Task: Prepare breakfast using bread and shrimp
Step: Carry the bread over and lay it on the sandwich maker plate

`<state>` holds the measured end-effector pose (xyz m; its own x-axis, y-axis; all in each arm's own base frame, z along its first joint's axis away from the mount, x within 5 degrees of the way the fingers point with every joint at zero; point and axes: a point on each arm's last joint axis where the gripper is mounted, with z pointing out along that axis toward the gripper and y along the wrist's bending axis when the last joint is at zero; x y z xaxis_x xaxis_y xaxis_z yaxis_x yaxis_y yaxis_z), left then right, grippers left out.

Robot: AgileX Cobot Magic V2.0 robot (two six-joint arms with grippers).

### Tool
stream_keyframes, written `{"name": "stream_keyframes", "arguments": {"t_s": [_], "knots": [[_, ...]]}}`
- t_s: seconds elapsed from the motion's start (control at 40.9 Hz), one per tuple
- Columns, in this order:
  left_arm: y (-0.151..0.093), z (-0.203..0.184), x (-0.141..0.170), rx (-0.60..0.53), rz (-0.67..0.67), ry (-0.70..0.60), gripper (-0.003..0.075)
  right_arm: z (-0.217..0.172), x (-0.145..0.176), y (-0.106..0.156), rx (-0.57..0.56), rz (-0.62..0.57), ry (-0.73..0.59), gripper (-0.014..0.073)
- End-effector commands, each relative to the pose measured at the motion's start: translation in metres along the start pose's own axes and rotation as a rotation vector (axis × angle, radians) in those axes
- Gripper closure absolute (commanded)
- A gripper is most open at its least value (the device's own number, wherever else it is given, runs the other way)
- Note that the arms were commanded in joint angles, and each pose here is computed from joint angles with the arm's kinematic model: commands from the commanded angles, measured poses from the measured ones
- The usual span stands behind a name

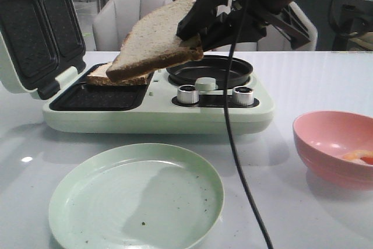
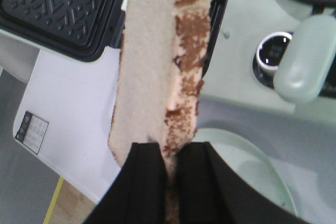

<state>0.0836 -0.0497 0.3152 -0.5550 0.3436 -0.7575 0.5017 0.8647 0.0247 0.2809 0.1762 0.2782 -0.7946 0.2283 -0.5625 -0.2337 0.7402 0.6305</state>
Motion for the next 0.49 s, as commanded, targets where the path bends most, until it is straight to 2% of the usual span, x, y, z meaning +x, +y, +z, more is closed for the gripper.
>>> {"name": "stream_keyframes", "arguments": {"t_s": [0.0,0.269,0.465], "knots": [[-0.001,-0.006,-0.012,0.01,0.001,-0.086,0.0211,0.003,-0.023,0.018,-0.042,-0.012,-0.086,0.0585],[-0.001,-0.006,-0.012,0.01,0.001,-0.086,0.0211,0.067,-0.053,0.029,-0.089,-0.047,-0.04,0.0585],[-0.001,-0.006,-0.012,0.01,0.001,-0.086,0.0211,0.111,-0.061,0.031,-0.127,-0.04,0.011,0.0585]]}}
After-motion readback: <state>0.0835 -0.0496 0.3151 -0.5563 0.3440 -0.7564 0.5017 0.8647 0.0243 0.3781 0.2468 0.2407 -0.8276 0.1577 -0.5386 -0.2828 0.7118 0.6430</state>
